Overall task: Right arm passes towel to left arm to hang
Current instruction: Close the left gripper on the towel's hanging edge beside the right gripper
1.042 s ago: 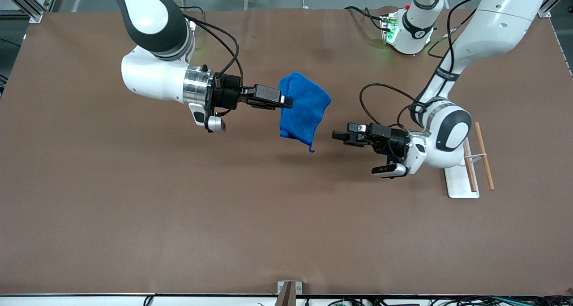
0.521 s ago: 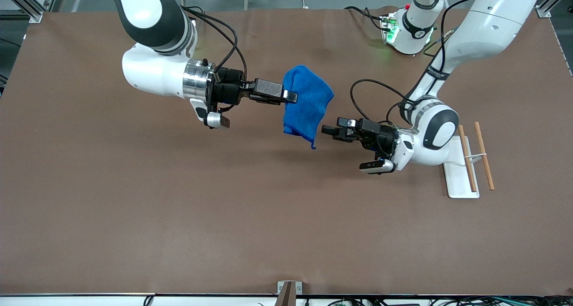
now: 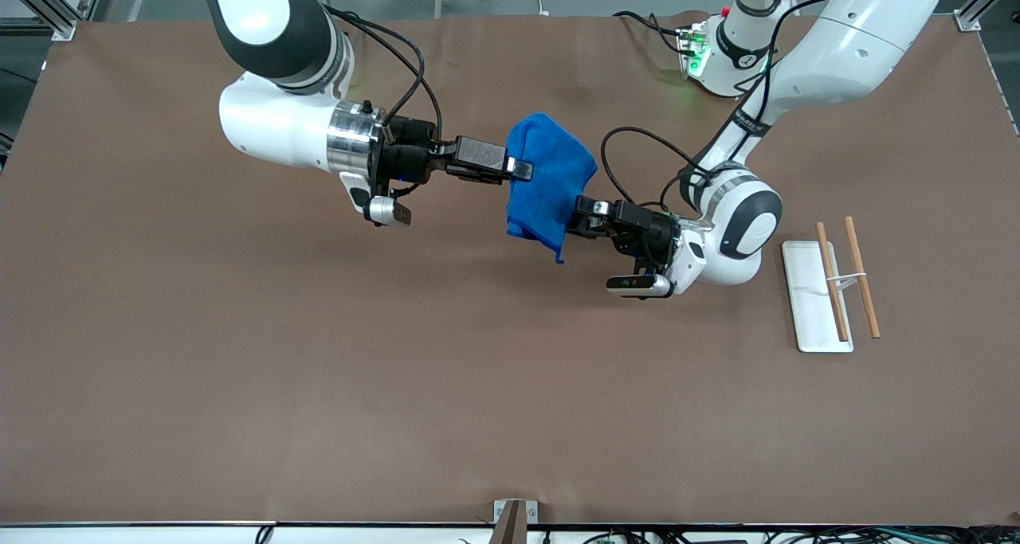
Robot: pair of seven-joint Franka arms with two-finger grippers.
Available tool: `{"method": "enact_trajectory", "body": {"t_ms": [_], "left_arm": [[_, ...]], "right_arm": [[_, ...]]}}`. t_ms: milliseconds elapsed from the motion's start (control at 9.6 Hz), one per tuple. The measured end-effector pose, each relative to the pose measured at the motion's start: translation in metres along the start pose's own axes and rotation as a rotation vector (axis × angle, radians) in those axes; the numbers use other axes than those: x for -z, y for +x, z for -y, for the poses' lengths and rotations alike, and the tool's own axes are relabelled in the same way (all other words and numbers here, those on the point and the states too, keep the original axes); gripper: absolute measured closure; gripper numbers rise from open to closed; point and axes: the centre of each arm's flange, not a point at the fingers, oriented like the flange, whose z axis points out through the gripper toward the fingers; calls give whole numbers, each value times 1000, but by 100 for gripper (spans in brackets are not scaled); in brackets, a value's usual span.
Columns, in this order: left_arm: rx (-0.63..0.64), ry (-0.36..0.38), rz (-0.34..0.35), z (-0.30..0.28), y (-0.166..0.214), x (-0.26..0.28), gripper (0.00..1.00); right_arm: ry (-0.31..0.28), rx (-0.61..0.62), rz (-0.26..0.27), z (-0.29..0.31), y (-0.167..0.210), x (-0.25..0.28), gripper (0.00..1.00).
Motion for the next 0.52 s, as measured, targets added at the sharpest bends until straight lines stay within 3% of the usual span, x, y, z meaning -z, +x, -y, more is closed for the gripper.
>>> {"method": "enact_trajectory", "body": {"t_ms": [521], "left_arm": [[47, -20, -6, -39, 8, 12, 30]], "right_arm": [[0, 0, -1, 0, 0, 0, 87]]}}
